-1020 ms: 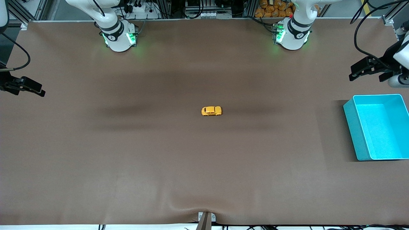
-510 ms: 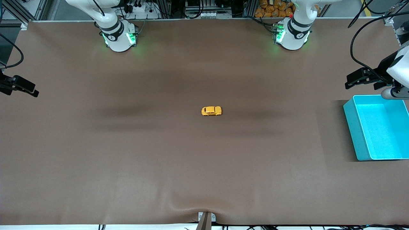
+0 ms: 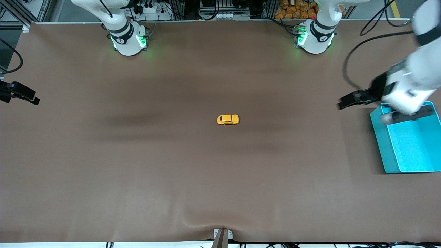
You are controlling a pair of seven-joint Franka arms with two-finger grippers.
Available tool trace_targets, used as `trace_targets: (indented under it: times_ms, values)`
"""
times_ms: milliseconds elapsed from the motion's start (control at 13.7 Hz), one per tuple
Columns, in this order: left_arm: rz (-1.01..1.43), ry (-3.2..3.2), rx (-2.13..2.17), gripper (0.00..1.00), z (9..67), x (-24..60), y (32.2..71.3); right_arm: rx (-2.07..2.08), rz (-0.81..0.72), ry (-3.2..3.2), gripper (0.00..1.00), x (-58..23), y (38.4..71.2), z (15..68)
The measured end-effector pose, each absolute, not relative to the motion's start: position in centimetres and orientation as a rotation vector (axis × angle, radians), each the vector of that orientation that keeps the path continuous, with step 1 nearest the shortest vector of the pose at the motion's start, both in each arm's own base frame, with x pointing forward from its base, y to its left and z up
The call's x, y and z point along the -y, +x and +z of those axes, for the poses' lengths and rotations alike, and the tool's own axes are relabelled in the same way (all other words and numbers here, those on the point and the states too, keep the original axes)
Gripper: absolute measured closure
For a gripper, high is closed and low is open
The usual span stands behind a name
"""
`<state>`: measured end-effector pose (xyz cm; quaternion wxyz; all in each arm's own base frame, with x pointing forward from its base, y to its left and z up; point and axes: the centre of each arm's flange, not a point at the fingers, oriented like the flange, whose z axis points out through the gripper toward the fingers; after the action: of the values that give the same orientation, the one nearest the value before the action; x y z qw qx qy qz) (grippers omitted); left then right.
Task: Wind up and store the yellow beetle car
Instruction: 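Reach the left gripper over the yellow car at the table middle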
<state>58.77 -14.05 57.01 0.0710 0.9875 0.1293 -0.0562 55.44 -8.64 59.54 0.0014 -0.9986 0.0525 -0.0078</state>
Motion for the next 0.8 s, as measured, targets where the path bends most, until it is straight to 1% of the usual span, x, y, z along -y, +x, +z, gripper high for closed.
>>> trace_targets:
  times_ms: [219,437,802]
  values:
    - [-0.211,2.987,-0.472,0.0,53.4,23.8,57.8,-0.165,-0.024,-3.135,0.0,8.6,55.5,59.5]
    - [-0.237,2.992,-0.584,0.0,48.7,33.3,55.7,-0.163,-0.023,-3.135,0.0,8.6,55.5,59.5]
    - [-0.284,2.994,-0.741,0.0,42.8,42.4,51.7,-0.16,-0.021,-3.135,0.0,8.5,55.6,59.4]
